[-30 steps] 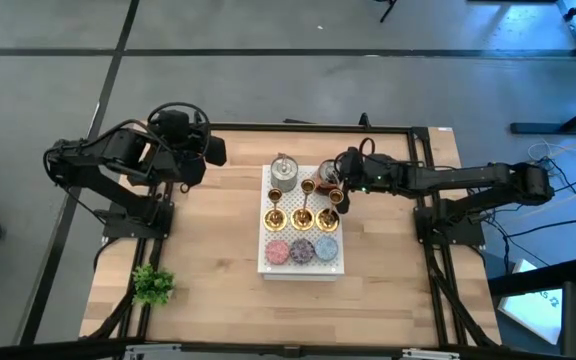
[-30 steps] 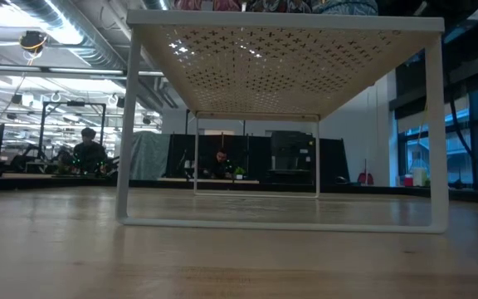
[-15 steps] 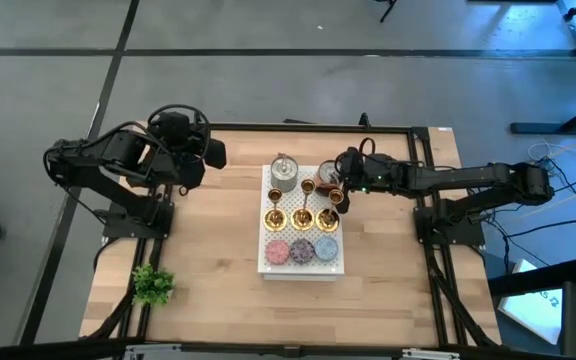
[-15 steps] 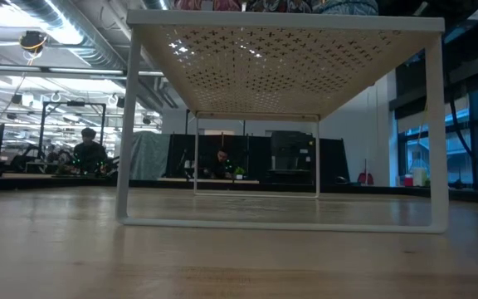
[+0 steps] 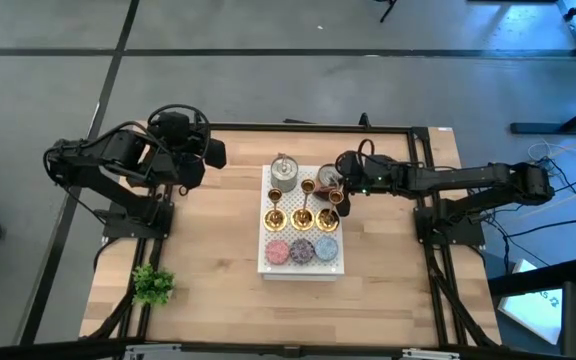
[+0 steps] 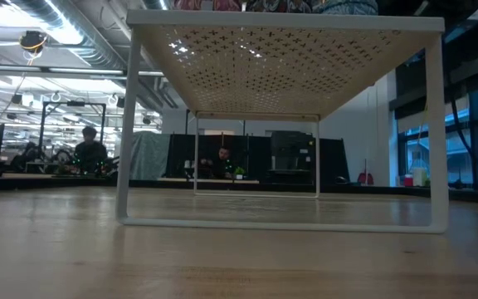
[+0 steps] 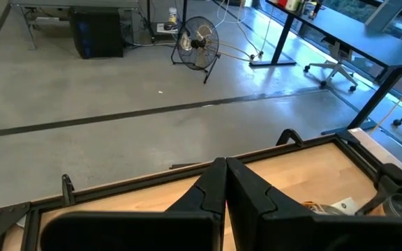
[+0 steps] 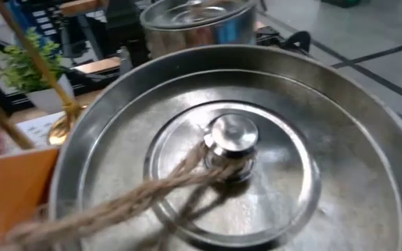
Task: Pick & Place candle stick holders
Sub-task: Put the silver scented candle on the shelf aligned with the other silver scented candle
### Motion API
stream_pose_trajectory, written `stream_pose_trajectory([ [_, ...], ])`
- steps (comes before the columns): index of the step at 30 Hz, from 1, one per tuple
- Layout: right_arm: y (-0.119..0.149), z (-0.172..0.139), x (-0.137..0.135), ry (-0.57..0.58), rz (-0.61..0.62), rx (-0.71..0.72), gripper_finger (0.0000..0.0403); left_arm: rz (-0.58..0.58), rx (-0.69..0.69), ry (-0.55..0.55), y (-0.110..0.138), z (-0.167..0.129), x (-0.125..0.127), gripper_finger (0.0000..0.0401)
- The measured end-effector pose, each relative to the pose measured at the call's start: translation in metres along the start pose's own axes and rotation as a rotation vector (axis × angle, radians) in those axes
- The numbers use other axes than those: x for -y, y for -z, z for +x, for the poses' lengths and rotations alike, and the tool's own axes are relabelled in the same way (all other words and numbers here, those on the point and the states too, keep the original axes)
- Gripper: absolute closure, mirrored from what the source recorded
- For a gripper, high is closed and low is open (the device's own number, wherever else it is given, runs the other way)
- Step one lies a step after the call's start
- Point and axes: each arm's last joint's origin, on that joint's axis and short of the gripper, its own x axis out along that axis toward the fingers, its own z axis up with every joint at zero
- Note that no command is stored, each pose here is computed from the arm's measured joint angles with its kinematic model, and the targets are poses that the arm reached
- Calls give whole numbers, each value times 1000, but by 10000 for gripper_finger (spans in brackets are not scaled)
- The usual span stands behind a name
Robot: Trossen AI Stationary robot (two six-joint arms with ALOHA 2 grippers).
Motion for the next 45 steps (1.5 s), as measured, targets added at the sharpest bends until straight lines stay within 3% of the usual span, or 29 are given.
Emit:
stream_pose_trajectory([
  [33, -1, -1, 0, 13, -97, 5, 3, -8, 0, 1, 0, 0, 0, 397],
  [45, -26, -13, -4, 46, -152, 7, 3, -11, 1, 2, 0, 0, 0, 397],
])
